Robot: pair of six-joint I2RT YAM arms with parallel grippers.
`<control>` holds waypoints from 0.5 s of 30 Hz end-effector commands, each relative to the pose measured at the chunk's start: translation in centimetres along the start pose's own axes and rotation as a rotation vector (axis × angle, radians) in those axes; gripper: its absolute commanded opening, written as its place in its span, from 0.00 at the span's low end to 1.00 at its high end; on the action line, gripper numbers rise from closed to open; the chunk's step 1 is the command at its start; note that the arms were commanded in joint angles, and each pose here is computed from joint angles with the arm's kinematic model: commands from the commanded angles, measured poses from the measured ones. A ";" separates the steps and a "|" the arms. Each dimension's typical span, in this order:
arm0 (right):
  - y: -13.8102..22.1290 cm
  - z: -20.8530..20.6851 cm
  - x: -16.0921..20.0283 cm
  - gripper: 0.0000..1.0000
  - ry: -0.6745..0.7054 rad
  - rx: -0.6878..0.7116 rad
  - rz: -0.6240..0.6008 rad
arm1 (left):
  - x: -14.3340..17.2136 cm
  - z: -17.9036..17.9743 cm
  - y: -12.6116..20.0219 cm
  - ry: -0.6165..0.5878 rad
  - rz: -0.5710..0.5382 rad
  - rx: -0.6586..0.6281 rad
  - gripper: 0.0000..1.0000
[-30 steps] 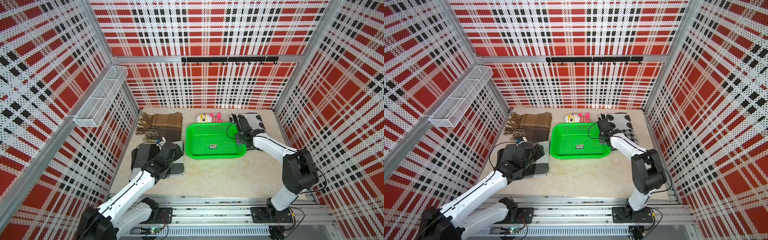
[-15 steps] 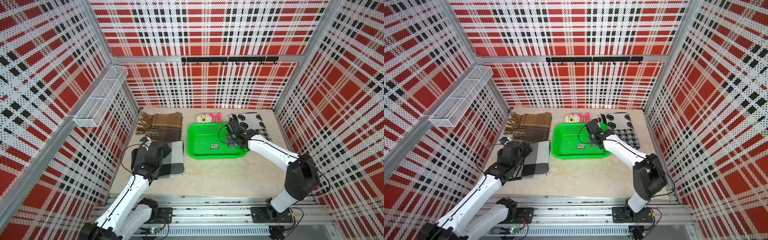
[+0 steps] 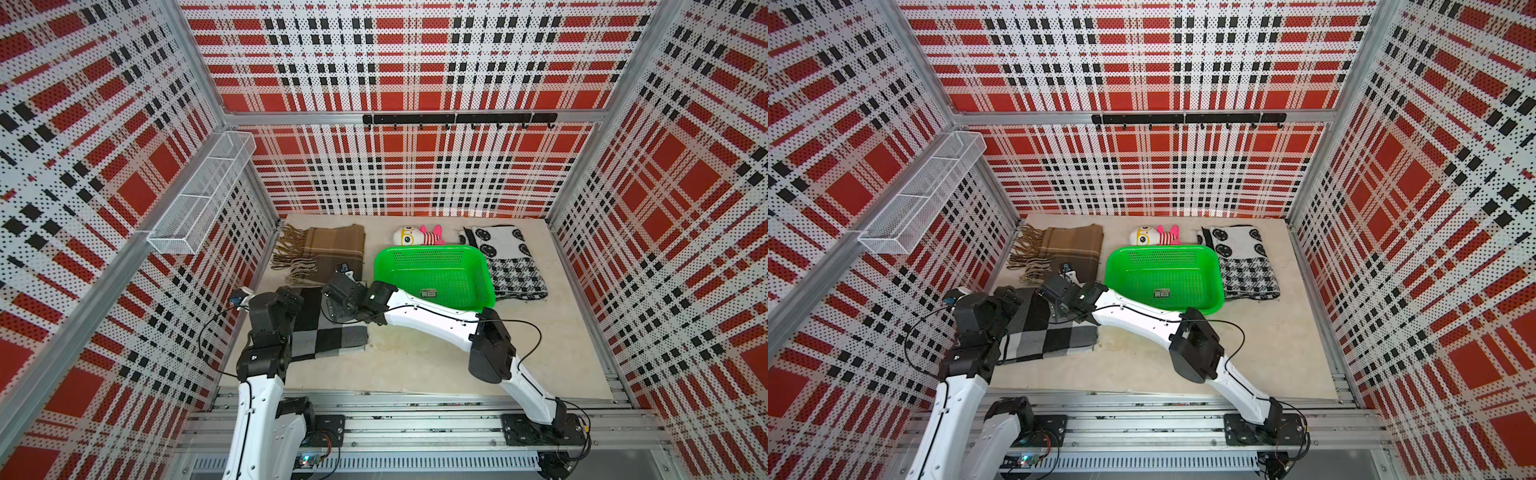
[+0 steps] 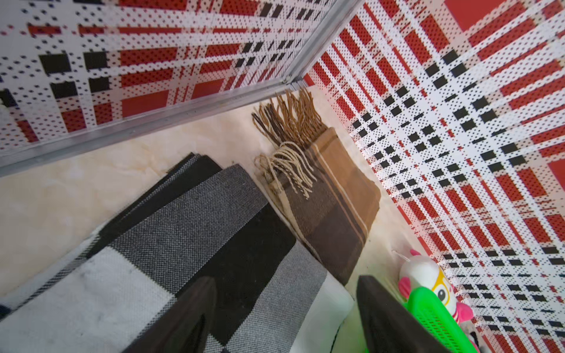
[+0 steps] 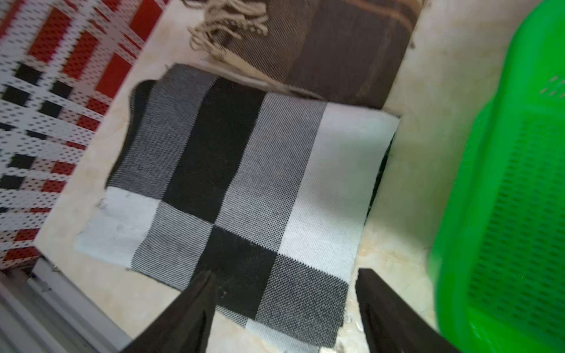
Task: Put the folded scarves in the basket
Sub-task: Pick up the scarf at the center of the board.
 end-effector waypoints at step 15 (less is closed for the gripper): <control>-7.4 -3.2 4.1 0.83 -0.268 0.086 0.159 | -0.2 -0.3 0.9 -0.024 -0.004 0.028 0.79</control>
Point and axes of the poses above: each gripper's point midway between its finger pads, its own y axis back along the fingers, its own z axis along the line the jaws close on, x = y × z, the point moved 1 cm from there along y, back along the fingers, and after that the axes turned 6 degrees about -y, right-handed, at the moved point
